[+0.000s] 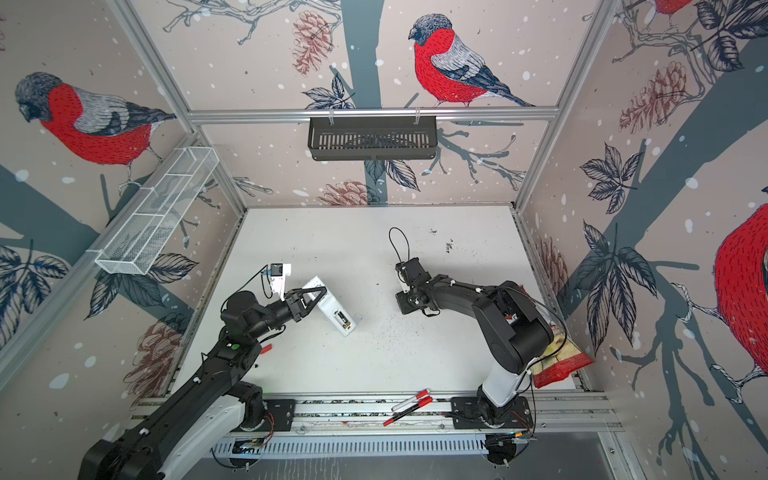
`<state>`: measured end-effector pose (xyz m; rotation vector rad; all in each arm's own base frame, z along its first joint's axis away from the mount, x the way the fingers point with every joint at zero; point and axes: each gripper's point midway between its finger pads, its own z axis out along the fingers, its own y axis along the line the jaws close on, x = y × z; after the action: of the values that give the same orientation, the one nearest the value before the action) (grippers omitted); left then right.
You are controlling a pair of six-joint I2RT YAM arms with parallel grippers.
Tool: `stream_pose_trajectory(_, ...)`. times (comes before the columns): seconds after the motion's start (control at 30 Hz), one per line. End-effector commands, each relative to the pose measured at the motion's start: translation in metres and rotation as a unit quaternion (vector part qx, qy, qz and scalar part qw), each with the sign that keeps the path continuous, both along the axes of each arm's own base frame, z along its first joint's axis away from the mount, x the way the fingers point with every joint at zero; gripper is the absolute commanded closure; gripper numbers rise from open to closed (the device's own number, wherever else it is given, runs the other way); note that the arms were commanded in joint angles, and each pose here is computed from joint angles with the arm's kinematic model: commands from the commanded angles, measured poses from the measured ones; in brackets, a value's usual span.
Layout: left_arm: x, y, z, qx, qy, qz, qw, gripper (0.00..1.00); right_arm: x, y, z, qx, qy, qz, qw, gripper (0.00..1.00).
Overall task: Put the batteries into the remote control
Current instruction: 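Lower the right gripper and close it on the black-and-gold battery, then carry the battery to the remote's compartment held by the left gripper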
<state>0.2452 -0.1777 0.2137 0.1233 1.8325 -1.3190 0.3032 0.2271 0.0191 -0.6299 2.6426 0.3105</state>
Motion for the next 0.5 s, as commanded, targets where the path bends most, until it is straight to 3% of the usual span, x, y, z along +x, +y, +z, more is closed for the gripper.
stream_pose_trajectory(0.0,-0.002,-0.001,0.011,-0.009,-0.024,-0.008,1.0,1.0,-0.013,-0.003,-0.007,-0.006,0.029,0.002,1.0,0.81)
stream_pose_trajectory(0.23,-0.001,-0.002,0.007,-0.008,-0.018,-0.01,1.0,1.0,-0.01,0.007,0.004,0.016,0.011,0.022,1.0,0.86)
stream_pose_trajectory(0.47,-0.001,-0.001,0.005,-0.002,-0.01,-0.005,1.0,1.0,-0.014,0.04,0.049,0.092,-0.059,0.094,0.99,0.87)
